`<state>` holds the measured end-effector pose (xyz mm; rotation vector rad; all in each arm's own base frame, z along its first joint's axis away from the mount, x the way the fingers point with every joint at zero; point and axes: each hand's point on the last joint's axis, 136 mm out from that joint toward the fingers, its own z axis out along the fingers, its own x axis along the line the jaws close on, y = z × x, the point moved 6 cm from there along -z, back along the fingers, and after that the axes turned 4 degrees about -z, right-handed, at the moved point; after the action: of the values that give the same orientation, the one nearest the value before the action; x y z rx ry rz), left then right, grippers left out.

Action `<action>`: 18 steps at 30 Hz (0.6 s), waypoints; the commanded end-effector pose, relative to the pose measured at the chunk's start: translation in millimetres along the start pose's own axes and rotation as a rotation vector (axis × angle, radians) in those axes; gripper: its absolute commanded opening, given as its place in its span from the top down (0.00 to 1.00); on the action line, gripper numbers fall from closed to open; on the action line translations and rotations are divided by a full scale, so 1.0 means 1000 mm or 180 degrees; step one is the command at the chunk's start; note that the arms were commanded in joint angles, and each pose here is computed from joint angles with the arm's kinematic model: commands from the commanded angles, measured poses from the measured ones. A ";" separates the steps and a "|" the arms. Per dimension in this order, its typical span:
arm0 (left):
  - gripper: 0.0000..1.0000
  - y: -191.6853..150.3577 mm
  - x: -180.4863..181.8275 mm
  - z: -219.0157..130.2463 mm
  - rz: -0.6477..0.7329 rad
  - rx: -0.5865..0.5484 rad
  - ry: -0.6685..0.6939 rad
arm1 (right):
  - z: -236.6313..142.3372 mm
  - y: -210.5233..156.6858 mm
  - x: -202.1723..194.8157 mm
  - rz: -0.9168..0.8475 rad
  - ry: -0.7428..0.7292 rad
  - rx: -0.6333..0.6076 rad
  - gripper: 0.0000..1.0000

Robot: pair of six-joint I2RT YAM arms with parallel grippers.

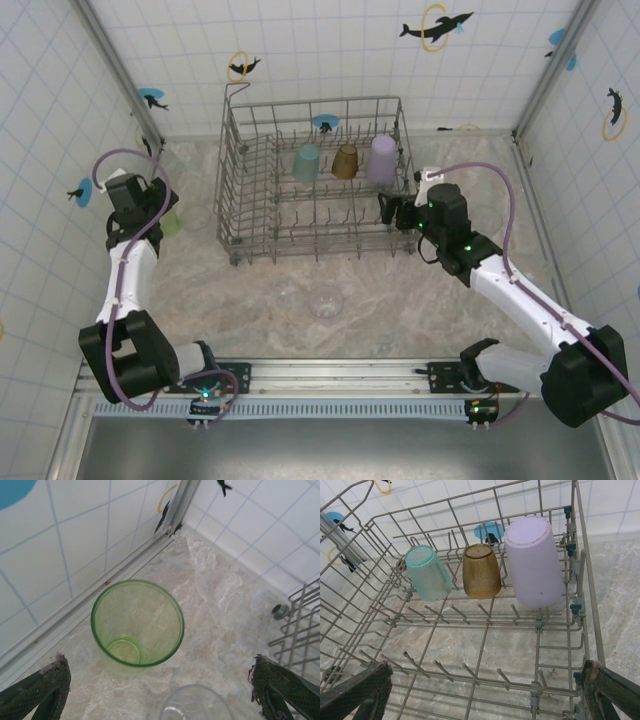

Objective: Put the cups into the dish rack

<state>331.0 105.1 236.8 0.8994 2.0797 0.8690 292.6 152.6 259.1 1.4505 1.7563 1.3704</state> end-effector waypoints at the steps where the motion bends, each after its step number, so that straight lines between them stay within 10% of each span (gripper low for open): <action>1: 0.07 -0.001 0.008 0.001 0.0218 -0.0145 0.0110 | -0.004 -0.002 -0.001 0.0058 0.0029 -0.0002 0.00; 18: 0.15 -0.025 0.016 0.021 0.1128 0.0137 0.0130 | -0.020 -0.036 -0.010 0.0232 0.0042 -0.0088 0.00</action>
<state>327.5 107.9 203.6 1.2027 2.0259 1.0220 267.9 141.8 228.8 1.5231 1.7652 1.3862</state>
